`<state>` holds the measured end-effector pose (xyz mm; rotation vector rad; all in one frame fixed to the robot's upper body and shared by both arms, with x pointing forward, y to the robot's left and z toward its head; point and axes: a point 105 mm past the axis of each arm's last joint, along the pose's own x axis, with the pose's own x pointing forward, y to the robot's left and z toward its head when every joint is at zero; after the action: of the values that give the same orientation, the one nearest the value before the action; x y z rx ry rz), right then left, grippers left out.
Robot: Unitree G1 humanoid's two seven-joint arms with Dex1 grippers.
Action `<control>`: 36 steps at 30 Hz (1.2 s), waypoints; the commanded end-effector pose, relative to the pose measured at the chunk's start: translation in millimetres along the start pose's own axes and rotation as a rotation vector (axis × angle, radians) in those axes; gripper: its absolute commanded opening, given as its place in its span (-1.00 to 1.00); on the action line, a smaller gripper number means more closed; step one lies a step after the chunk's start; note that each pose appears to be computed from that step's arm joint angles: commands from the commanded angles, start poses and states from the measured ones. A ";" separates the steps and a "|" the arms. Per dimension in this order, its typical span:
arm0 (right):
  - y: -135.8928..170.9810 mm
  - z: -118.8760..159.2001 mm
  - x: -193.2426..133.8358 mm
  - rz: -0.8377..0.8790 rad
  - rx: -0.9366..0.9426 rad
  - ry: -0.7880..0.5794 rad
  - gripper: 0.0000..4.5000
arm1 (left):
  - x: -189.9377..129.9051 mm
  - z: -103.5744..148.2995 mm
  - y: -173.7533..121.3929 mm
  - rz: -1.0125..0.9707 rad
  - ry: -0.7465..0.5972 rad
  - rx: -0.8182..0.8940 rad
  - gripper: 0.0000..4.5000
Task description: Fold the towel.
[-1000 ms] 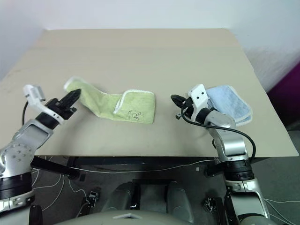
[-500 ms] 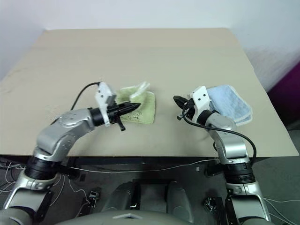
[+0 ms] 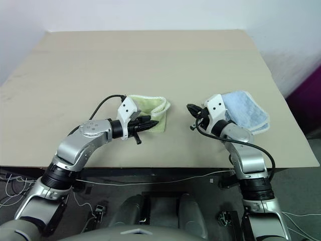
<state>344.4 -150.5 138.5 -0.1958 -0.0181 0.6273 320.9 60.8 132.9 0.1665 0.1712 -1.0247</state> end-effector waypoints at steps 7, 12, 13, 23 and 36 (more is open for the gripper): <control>-0.8 24.0 1.2 0.005 -0.053 -0.067 -1.00 | -36.4 32.5 9.9 0.050 -0.182 -0.112 0.93; 5.3 41.3 14.1 0.050 -0.023 -0.121 -1.00 | -60.0 34.8 50.4 0.254 -0.221 -0.113 0.88; 8.9 47.1 19.1 0.071 -0.029 -0.135 -1.00 | -62.1 32.7 58.2 0.295 -0.207 -0.088 0.78; 61.4 67.2 69.3 0.294 -0.015 -0.128 -1.00 | -36.1 22.0 68.6 0.284 -0.110 0.072 -0.67; 89.4 -32.8 82.9 0.333 0.052 0.186 -1.00 | -28.1 -53.8 55.0 0.202 0.143 0.103 -0.98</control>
<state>364.9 -36.0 96.1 -0.2055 0.1893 0.9395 353.3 117.5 101.5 0.3167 0.1883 -0.8284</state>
